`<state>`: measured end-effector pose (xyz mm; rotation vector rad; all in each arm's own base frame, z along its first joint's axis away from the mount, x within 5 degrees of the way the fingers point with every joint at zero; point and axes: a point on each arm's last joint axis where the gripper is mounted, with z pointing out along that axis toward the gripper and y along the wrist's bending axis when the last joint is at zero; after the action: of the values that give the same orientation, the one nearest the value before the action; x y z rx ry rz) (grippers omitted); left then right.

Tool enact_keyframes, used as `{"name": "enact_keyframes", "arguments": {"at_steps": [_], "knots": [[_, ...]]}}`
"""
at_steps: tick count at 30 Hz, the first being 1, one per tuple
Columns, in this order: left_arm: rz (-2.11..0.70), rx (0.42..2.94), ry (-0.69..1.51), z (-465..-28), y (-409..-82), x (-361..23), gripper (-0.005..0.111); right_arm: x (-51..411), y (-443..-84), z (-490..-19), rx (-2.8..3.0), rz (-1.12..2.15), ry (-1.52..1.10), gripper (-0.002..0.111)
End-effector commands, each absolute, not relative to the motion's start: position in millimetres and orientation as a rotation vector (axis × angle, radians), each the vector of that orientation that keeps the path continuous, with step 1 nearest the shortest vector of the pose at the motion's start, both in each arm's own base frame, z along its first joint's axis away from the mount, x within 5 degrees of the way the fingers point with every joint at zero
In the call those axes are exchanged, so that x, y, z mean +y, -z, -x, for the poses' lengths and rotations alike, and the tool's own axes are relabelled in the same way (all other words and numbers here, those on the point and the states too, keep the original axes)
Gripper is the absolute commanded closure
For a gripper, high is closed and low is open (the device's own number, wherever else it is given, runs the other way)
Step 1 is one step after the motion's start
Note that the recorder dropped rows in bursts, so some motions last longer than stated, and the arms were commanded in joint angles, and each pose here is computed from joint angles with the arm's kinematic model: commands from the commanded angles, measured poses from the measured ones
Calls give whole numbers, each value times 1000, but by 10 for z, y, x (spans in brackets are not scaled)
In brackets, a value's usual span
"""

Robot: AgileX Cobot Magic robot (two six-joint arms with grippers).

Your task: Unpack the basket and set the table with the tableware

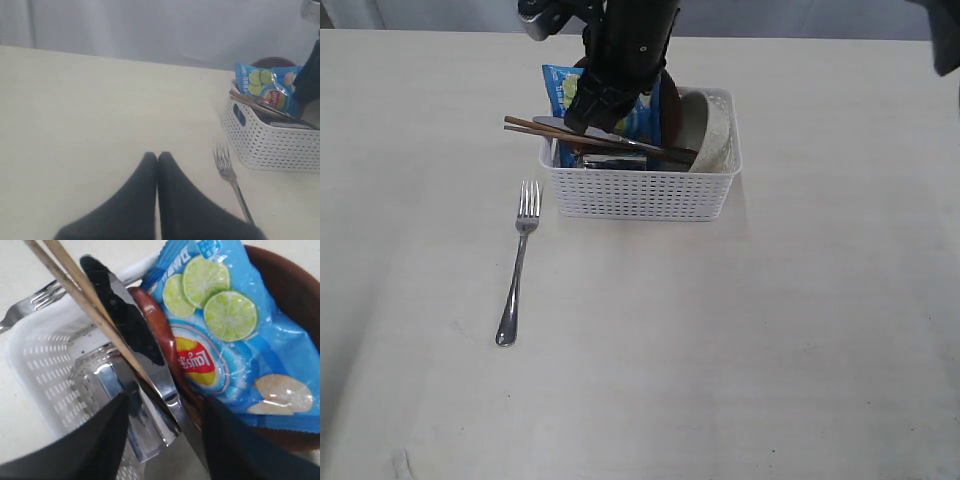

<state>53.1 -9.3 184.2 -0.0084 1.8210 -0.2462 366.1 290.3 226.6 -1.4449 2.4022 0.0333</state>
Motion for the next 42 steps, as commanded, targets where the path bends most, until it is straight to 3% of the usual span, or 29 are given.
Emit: {"name": "enact_keyframes", "arguments": {"at_steps": [1, 12, 29, 31, 35, 42], "knots": [[16, 1810, 257, -532, -1844, -96, 107, 2859, -2227, -3779, 2423, 1458, -1, 58], [16, 1810, 257, -532, -1844, -96, 107, 2753, -2162, -3829, 2398, 1594, -200, 58], [16, 1810, 257, -532, -1844, -96, 107, 2825, -1751, -3958, 2373, 1623, -185, 58], [16, 1810, 257, -532, -1844, -96, 107, 2822, -1715, -3964, 2379, 1628, -180, 66], [16, 1810, 257, -532, -1844, -96, 107, 2807, -1692, -3968, 2383, 1645, -155, 109], [16, 1810, 257, -532, -1844, -96, 107, 2765, -2083, -3925, 2319, 1612, -135, 108]]}}
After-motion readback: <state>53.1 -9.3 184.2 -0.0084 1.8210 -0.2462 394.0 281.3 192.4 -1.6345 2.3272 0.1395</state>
